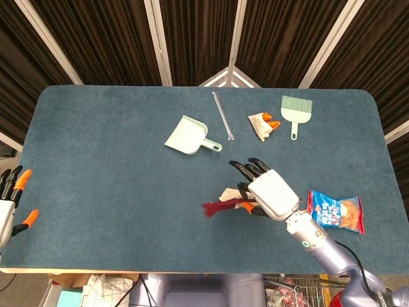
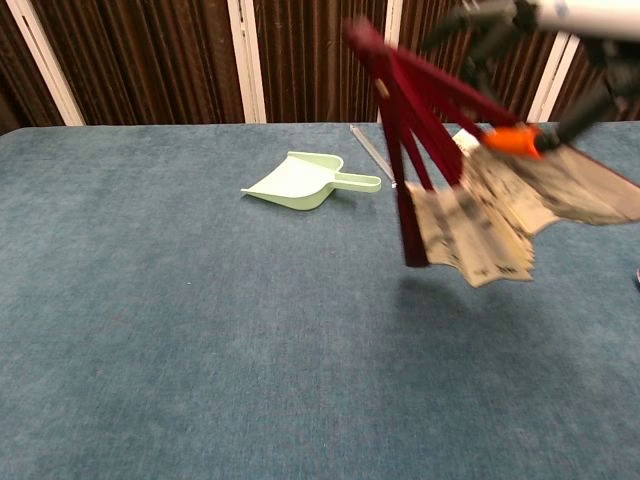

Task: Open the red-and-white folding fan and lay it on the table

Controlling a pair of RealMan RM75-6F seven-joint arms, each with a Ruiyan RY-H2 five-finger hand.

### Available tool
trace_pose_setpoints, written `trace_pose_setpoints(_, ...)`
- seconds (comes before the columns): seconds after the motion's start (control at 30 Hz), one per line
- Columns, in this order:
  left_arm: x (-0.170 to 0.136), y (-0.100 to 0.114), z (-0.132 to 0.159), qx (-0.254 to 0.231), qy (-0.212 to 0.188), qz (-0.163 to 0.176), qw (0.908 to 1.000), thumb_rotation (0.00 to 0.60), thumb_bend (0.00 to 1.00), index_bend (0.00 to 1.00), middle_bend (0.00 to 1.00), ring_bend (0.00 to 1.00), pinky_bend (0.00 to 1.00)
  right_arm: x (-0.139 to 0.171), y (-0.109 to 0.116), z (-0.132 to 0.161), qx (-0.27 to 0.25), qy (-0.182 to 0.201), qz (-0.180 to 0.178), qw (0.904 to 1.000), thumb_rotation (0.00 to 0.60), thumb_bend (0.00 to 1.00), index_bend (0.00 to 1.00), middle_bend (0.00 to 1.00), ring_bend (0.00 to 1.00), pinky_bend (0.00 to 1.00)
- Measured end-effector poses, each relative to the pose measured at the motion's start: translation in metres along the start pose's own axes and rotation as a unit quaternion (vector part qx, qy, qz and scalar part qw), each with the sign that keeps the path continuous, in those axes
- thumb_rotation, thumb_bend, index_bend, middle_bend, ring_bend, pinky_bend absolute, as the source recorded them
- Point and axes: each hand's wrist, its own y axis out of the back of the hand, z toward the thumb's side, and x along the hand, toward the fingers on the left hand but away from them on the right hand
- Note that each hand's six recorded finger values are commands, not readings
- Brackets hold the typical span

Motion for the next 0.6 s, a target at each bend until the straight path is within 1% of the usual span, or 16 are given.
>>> trace_pose_setpoints(0.13, 0.000, 0.002, 0.000, -0.011, -0.004, 0.007, 0.9999, 0.600, 0.36, 0.01, 0.00, 0.00, 0.13, -0.016, 0.020, 0.015, -0.012, 0.006, 0.007, 0.9999, 0.600, 0.42, 0.67, 0.14, 0.24, 0.16)
trace_pose_setpoints(0.33, 0.001, 0.002, 0.004, -0.029, -0.016, 0.009, 0.9994, 0.600, 0.36, 0.03, 0.00, 0.00, 0.13, -0.035, 0.037, 0.034, -0.030, 0.004, 0.020, 0.9993, 0.600, 0.42, 0.68, 0.14, 0.24, 0.17)
trace_pose_setpoints(0.5, 0.002, -0.001, 0.012, -0.046, -0.031, 0.014, 0.9984, 0.600, 0.33, 0.05, 0.00, 0.00, 0.13, -0.052, 0.042, 0.059, -0.029, 0.013, 0.031, 0.9990, 0.600, 0.42, 0.70, 0.14, 0.25, 0.18)
trace_pose_setpoints(0.6, 0.003, -0.004, 0.018, -0.062, -0.041, 0.011, 0.9972, 0.600, 0.31, 0.06, 0.00, 0.00, 0.13, -0.062, 0.040, 0.081, -0.031, 0.025, 0.035, 0.9986, 0.600, 0.42, 0.70, 0.14, 0.25, 0.18)
